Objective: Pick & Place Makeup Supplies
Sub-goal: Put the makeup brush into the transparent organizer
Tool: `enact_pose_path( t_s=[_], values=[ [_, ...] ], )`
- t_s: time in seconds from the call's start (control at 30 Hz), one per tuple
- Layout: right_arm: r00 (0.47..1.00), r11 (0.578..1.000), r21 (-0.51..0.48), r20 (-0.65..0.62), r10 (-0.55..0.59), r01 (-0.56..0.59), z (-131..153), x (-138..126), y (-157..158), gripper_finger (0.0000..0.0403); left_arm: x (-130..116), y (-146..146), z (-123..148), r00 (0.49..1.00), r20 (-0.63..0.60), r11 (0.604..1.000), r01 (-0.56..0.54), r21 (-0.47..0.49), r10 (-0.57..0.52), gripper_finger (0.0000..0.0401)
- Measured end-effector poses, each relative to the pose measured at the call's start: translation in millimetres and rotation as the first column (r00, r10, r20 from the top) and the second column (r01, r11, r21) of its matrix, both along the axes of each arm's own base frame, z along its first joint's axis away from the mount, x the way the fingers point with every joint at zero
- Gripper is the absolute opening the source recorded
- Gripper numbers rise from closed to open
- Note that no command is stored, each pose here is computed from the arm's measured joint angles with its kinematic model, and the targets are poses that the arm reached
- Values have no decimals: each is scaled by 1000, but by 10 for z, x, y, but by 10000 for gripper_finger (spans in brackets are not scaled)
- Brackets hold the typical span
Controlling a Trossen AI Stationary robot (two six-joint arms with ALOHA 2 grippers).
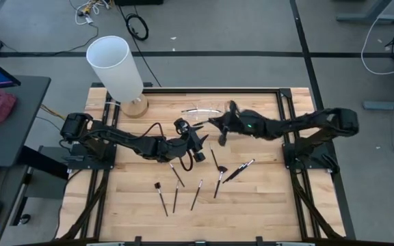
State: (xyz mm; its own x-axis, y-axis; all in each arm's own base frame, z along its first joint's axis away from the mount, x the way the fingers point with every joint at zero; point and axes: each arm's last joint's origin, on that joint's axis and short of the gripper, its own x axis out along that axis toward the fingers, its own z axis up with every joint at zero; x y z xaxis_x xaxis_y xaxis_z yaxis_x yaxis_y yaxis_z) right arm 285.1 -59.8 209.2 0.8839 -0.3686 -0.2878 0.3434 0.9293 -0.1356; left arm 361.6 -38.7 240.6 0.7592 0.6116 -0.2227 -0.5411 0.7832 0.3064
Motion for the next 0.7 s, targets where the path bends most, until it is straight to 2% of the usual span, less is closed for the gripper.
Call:
enact_pose_path(
  t_s=[0.07, 0.13, 0.3, 0.57, 0.7],
  values=[
    [987, 993, -73, -129, -100, 91, 229, 85, -59, 14, -3, 1, -10, 1000, -12, 1000, 0, 2, 0, 181],
    [963, 980, -113, -201, -181, 161, 445, 143, -127, 14, -8, 1, -21, 1000, -24, 1000, -1, 2, 1, 179],
    [929, 965, -87, -259, -263, 249, 767, 194, -352, 14, -21, -1, -54, 998, -62, 1000, 0, 7, 1, 177],
    [843, 925, -2, -410, -348, 380, 554, -44, -690, 14, -31, 1, -78, 996, -87, 1000, -2, 7, 2, 177],
    [890, 947, 124, -395, -228, 297, 435, -99, -786, 14, -31, 1, -76, 996, -87, 1000, -2, 7, 2, 177]
  ],
)
